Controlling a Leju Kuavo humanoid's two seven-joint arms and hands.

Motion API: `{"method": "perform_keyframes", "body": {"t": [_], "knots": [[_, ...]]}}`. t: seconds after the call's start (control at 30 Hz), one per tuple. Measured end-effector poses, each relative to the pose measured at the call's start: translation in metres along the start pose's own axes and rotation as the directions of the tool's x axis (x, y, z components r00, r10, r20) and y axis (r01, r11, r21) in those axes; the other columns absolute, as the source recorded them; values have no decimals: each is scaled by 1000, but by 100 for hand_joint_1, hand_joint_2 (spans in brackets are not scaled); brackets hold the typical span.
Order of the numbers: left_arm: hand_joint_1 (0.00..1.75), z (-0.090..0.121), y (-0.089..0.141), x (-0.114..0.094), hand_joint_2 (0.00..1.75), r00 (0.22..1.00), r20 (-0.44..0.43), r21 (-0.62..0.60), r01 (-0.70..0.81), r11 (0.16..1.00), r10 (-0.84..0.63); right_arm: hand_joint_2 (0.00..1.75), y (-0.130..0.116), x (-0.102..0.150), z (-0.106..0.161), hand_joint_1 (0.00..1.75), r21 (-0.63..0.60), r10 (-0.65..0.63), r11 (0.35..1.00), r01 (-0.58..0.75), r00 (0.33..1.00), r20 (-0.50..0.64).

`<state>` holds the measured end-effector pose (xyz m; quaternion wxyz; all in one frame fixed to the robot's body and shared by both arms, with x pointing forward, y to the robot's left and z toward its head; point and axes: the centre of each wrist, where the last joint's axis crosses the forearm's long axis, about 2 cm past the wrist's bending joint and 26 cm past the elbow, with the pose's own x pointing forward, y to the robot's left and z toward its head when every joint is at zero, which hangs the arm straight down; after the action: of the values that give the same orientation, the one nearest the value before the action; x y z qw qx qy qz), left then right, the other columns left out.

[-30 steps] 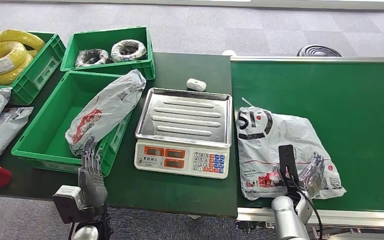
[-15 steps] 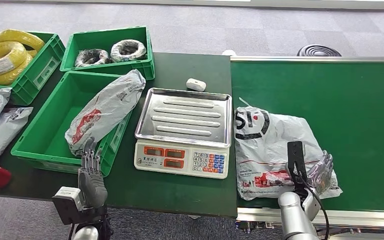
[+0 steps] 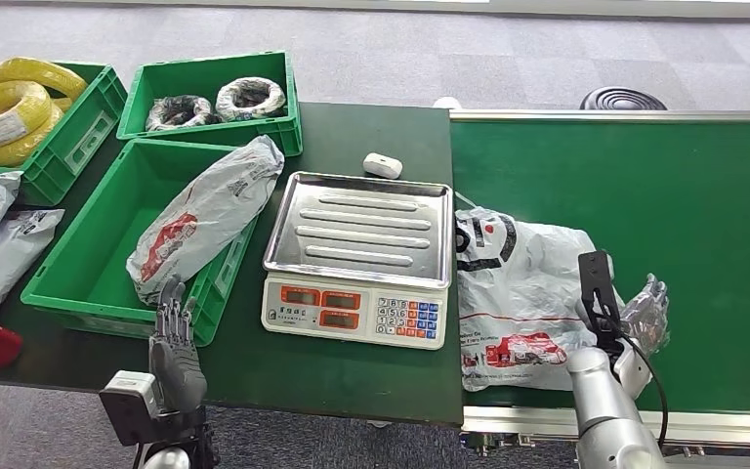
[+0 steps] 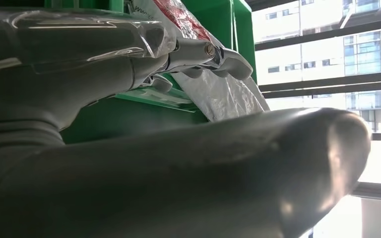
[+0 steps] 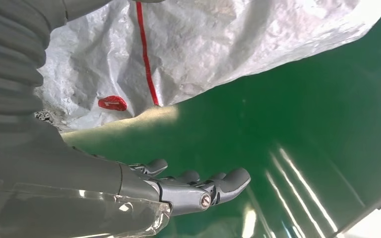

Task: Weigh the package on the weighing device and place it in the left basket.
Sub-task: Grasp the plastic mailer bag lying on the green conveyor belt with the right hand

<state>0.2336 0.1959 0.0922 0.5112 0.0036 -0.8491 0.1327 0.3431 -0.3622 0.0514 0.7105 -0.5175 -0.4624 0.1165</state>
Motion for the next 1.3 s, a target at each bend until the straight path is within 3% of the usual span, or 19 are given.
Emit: {"method": "perform_keyframes", "body": {"t": [1.0,1.07,1.2,1.3], "knots": [[0,9,9,1,0,1000,-9,23,13,1000,-13,175,16,14,19,0,-4,-96,995,97,993,73],[0,9,9,1,0,1000,-8,24,15,1000,-15,175,17,15,21,7,-2,-109,994,110,991,77],[0,9,10,1,0,1000,-7,27,18,999,-17,175,20,15,26,151,2,-129,992,129,988,83],[0,9,9,1,0,1000,-6,29,19,999,-19,175,22,16,29,151,5,-141,990,141,986,90]]}}
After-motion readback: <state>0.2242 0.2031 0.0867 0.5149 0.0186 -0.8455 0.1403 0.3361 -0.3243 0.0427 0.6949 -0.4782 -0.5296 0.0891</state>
